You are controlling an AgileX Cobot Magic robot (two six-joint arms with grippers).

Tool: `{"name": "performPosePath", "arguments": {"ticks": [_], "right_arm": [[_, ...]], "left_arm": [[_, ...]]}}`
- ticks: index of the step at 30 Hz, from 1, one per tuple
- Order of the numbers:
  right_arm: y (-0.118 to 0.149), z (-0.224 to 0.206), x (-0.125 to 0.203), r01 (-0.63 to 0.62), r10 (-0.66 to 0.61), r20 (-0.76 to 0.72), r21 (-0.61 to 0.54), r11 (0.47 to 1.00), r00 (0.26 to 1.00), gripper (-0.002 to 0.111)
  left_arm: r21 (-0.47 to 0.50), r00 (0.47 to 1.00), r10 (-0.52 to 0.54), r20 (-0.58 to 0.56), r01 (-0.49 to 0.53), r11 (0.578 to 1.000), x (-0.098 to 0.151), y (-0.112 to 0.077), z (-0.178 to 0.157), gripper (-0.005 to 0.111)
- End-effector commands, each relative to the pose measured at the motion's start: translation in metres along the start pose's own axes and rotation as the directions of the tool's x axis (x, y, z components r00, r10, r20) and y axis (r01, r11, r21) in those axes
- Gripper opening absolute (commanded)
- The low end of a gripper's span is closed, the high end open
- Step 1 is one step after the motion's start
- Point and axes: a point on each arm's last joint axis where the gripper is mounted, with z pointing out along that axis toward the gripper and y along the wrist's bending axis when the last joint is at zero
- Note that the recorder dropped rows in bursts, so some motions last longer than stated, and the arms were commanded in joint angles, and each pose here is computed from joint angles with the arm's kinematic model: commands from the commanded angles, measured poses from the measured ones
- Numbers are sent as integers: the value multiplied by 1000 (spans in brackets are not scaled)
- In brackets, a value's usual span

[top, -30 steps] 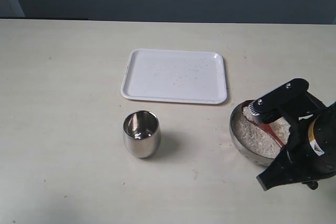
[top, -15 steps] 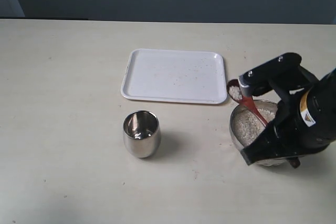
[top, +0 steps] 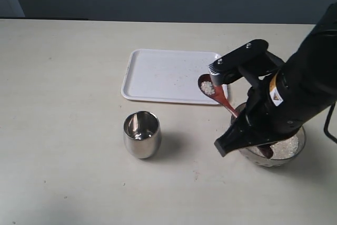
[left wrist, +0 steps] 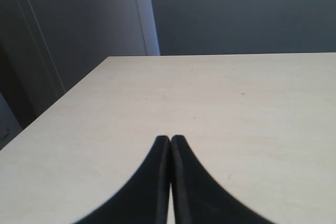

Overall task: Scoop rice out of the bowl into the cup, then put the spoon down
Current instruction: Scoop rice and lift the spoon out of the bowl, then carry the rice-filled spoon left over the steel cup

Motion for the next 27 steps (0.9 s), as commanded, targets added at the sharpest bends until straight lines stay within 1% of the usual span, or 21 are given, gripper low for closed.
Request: {"name": "performPosePath", "arguments": {"ticks": [1,9,14,22,27], "right_arm": [[18,-1,-11,66,-65,20,-27,997,998,-1],[43,9,-28,180,-180,-10,-4,984,984,-1],[52,11,-37,253,-252,-27,44,967,967,-1],[64,16,-51,339,-334,-76,55,939,939,-1],[72,14,-53,394,-390,-65,81,916,919,-1]], "left_arm": [[-1,1000,-5,21,5,1000,-3,0,-1,0],[-1,1000,-5,21,5,1000,-3,0,-1,0],[-1,1000,-5,21,5,1000,-3,0,-1,0],[-1,1000,-5,21,5,1000,-3,0,-1,0],[-1,1000,-5,21,5,1000,-3,0,-1,0]]}}
